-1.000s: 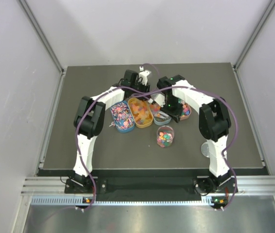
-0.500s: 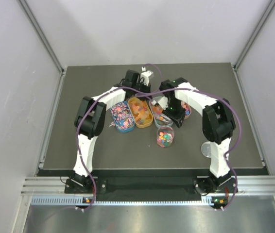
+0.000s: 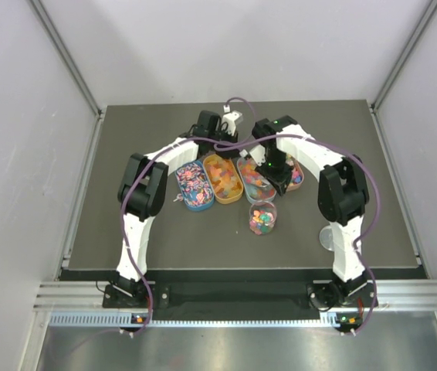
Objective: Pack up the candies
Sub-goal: Scoop the fake candies from the storage box.
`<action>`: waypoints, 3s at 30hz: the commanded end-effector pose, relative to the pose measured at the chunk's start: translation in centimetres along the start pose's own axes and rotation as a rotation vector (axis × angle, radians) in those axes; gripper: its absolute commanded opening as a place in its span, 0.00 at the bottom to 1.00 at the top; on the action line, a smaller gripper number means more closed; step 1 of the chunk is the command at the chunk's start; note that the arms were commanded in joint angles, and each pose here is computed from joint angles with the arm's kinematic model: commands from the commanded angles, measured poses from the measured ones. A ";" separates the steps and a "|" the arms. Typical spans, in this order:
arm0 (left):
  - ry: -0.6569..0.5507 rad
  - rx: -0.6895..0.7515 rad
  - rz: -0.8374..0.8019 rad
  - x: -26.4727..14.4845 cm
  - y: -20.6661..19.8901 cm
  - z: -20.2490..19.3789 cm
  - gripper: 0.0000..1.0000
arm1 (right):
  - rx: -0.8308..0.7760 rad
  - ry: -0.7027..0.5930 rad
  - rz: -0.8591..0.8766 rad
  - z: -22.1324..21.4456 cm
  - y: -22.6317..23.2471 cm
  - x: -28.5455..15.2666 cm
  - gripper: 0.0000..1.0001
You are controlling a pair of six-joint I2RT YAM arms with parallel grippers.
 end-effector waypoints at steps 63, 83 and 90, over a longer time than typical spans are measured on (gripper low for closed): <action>-0.017 -0.021 -0.155 1.8 -3.9 0.0 0.00 | 0.171 -0.065 0.086 5.3 3.6 1.0 0.00; -0.042 -0.053 -0.181 2.6 -4.0 0.7 0.00 | 0.161 -0.066 0.033 7.2 2.3 3.2 0.00; -0.043 -0.056 -0.191 2.5 -4.2 0.9 0.00 | 0.171 -0.166 -0.039 9.2 0.9 1.3 0.00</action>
Point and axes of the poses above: each gripper's point midway between its finger pads, its own x axis out along the fingers, its own y axis along the line the jaws close on, z = x × y, the point moved 3 cm from there along -x, back along the fingers, and after that the axes turned 2 degrees about -x, right-handed, at the moved point
